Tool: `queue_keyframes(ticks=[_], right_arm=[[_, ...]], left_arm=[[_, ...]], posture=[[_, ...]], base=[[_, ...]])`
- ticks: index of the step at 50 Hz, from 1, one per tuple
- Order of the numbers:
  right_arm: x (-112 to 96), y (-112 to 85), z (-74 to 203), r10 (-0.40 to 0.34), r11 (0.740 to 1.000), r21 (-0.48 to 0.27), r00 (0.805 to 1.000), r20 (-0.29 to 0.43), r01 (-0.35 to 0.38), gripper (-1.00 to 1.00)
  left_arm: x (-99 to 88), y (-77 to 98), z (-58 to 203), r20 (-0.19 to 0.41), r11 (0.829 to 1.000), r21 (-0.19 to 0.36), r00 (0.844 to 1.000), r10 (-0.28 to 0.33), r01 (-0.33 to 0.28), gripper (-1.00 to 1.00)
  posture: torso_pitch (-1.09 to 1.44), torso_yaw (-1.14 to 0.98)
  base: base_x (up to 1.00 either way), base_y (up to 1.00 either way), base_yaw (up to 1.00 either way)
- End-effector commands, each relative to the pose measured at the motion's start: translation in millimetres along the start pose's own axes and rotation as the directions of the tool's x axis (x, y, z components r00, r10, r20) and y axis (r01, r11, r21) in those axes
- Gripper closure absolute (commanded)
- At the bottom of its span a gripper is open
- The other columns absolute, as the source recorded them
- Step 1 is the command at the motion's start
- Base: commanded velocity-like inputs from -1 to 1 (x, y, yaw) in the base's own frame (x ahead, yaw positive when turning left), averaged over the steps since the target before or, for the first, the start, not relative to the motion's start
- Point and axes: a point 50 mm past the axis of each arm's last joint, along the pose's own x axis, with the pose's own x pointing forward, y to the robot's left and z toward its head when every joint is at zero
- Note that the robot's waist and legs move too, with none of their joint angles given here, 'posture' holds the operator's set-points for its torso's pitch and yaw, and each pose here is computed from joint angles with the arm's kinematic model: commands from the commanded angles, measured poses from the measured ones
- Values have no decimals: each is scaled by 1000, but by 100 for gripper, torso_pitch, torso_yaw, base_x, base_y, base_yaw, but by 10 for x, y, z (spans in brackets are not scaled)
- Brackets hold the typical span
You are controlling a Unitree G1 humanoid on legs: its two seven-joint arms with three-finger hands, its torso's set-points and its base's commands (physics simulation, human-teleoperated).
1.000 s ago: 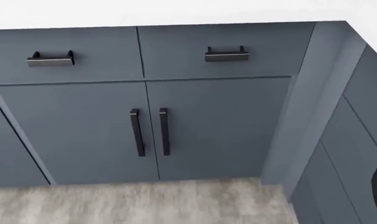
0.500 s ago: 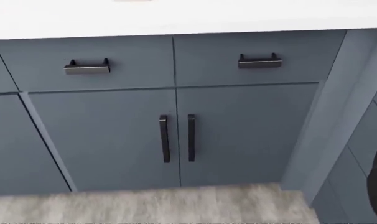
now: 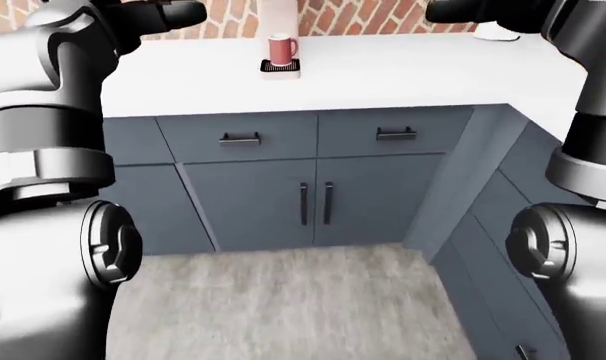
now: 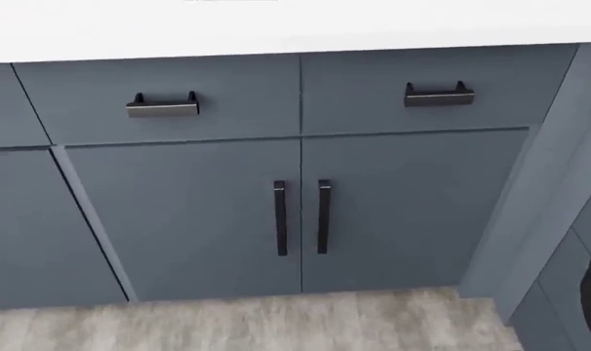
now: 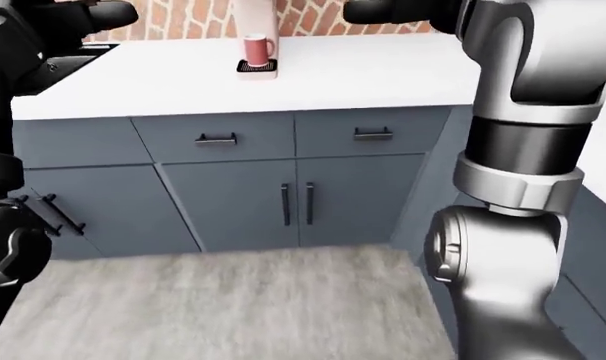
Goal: Press the button on the coffee machine to serve coffee.
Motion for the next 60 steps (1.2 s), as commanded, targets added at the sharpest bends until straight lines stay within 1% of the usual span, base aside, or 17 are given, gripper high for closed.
queue_keyframes(ticks=[1, 19, 26, 39, 55, 60], right_arm=[[-49, 33, 154, 16, 1000, -7, 997, 78, -15, -100], [-53, 42, 156, 21, 1000, -5, 997, 79, -20, -100], [-50, 51, 132, 21, 1000, -5, 997, 75, -20, -100], [-54, 49, 184, 22, 1000, -5, 997, 79, -21, -100], [-39, 65, 134, 24, 1000, -7, 997, 73, -24, -100], [-43, 88, 113, 28, 1000, -5, 997, 69, -28, -100]], left_arm=[[-52, 27, 228, 102, 1000, -3, 995, 6, -6, -100], [-78, 26, 289, 105, 1000, -6, 994, 6, -6, -100], [-70, 48, 249, 102, 1000, -6, 995, 10, -10, -100], [-76, 28, 298, 106, 1000, -9, 994, 8, -7, -100], [-70, 53, 239, 103, 1000, -9, 995, 14, -13, -100], [-82, 60, 258, 105, 1000, -11, 994, 13, -12, -100]], posture=[[0, 0], [0, 0], [0, 0], [0, 0], [0, 0], [0, 0]], base=[[21, 8, 0], [29, 6, 0], [32, 4, 0], [23, 9, 0], [21, 9, 0], [16, 11, 0]])
